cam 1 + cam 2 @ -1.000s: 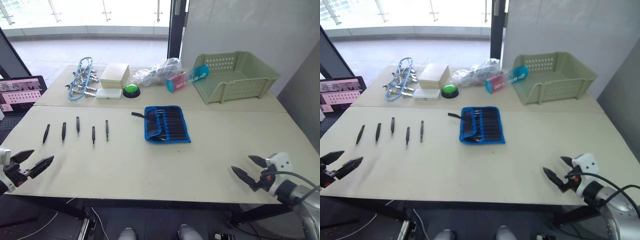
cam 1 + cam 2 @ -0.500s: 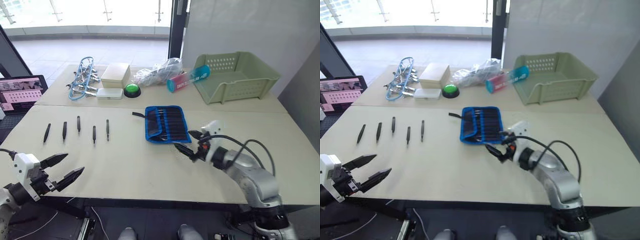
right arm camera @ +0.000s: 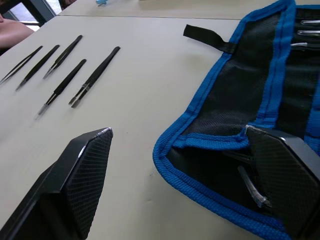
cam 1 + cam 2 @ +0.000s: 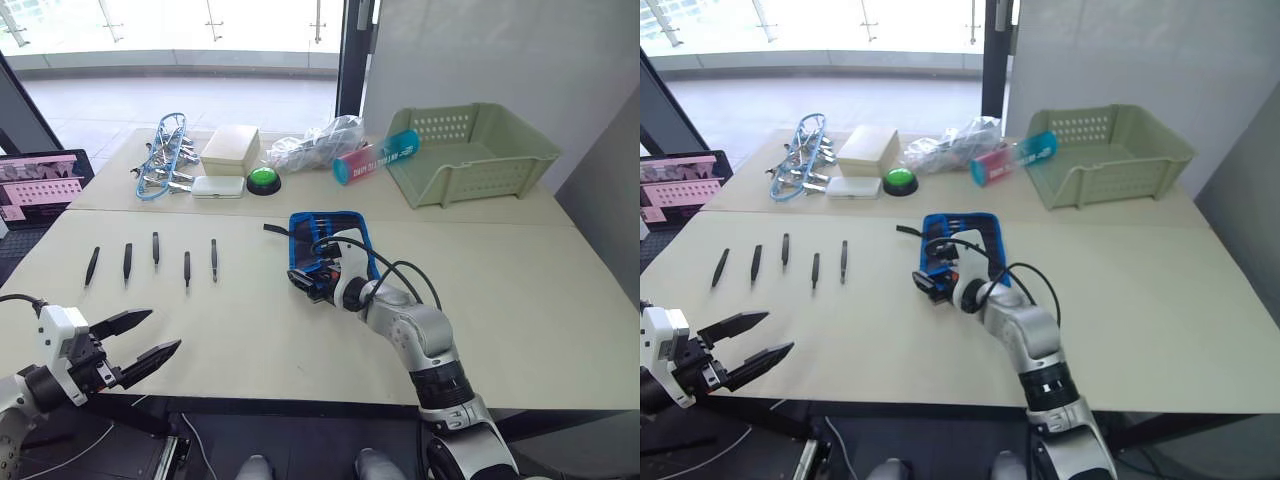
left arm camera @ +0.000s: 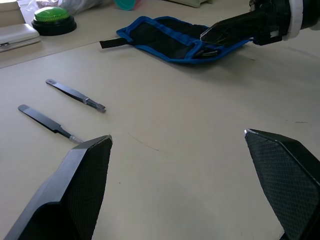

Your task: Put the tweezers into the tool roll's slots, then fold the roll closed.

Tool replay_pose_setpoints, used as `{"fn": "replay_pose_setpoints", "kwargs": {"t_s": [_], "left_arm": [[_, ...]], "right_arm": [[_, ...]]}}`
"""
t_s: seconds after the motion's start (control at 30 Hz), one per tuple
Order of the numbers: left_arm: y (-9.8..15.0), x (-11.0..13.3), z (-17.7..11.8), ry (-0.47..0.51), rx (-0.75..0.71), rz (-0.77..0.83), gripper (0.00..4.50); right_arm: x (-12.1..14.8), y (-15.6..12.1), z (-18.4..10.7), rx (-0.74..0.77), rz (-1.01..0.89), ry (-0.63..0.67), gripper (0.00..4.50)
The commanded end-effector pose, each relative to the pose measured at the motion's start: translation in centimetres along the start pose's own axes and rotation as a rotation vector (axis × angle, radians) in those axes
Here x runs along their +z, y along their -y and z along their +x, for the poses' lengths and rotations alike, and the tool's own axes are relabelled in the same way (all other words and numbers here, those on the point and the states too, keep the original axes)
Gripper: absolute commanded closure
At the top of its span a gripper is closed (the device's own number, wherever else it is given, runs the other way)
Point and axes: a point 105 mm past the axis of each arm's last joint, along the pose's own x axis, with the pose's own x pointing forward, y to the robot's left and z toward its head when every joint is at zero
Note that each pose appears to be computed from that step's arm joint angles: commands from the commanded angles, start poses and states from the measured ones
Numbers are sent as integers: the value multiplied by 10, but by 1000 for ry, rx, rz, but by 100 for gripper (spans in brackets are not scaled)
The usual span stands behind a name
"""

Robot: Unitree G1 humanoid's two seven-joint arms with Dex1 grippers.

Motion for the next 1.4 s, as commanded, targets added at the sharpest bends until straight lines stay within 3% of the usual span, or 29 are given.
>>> {"fn": "replay_pose_setpoints", "kwargs": {"t_s": [0.03,0.2,0.4,0.7,1.13,1.17,1.4], "left_arm": [[3,9,1,15,-16,20,2],[6,5,1,1,-22,12,2],[9,6,4,7,-37,25,2],[10,9,7,12,-43,31,2],[11,8,9,8,-40,26,0],[11,8,9,7,-42,26,0],[8,7,11,3,-28,31,0]], "right_arm": [[18,-1,1,-7,-2,68,0],[19,6,-1,-43,22,78,0],[10,-6,10,-6,37,54,0],[18,-13,23,22,66,99,0],[21,-10,24,5,75,115,432],[22,-10,24,3,74,116,449],[20,-19,22,62,-31,118,449]]}}
